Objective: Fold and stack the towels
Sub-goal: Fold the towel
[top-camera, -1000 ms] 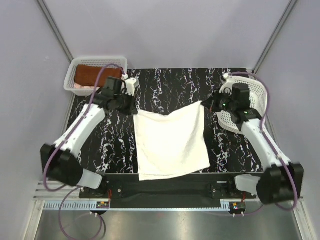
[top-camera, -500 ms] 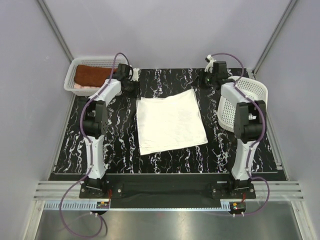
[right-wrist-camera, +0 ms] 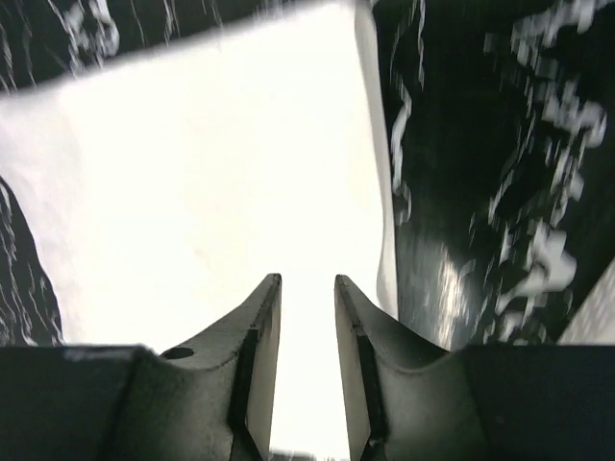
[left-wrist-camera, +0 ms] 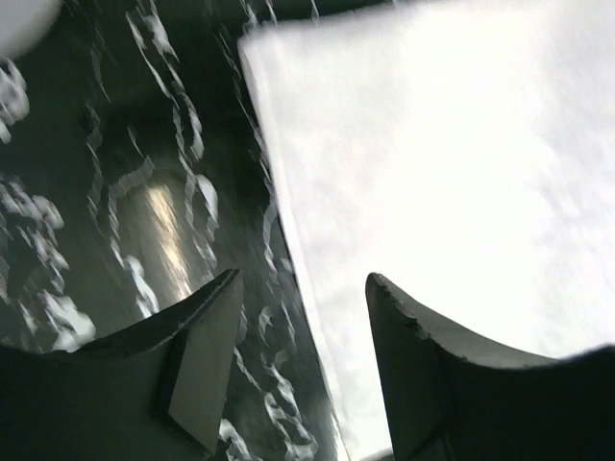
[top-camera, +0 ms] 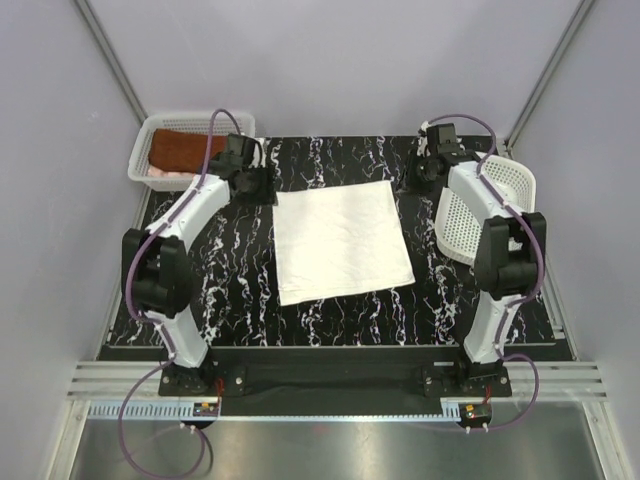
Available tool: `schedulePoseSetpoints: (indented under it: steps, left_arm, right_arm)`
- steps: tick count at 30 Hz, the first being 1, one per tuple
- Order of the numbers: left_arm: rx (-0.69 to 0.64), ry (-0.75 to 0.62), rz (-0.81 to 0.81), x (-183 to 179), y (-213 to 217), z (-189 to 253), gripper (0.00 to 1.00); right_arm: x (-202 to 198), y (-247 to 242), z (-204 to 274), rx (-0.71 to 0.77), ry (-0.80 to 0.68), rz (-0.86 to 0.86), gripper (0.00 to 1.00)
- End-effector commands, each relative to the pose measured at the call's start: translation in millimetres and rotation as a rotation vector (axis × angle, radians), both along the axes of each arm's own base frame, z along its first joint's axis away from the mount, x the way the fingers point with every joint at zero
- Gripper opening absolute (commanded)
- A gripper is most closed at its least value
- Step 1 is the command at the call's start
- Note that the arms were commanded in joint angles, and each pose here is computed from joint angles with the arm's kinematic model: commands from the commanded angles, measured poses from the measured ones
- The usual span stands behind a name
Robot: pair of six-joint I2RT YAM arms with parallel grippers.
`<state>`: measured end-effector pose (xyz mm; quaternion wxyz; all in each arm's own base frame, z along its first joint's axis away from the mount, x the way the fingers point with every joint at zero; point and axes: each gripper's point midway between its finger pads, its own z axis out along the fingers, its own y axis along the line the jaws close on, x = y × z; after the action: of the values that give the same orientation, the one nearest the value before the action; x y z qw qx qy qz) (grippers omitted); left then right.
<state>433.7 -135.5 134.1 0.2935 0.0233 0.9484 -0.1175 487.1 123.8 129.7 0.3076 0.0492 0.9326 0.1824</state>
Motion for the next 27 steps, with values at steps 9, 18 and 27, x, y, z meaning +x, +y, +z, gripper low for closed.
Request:
schedulePoseSetpoints:
  steps: [9, 18, 27]
  left_arm:
    - [0.049, 0.156, 0.112, -133, -28, -62, 0.58]
    - [0.057, 0.203, 0.150, -173, -26, -103, 0.55]
    - [0.167, 0.189, 0.181, -169, -6, -100, 0.43]
  right_arm:
    - [-148, 21, -35, -0.128, 0.220, -0.006, 0.35]
    - [-192, 22, -37, -0.123, 0.224, -0.032, 0.35]
    - [-196, 0, -50, -0.171, 0.203, -0.178, 0.36]
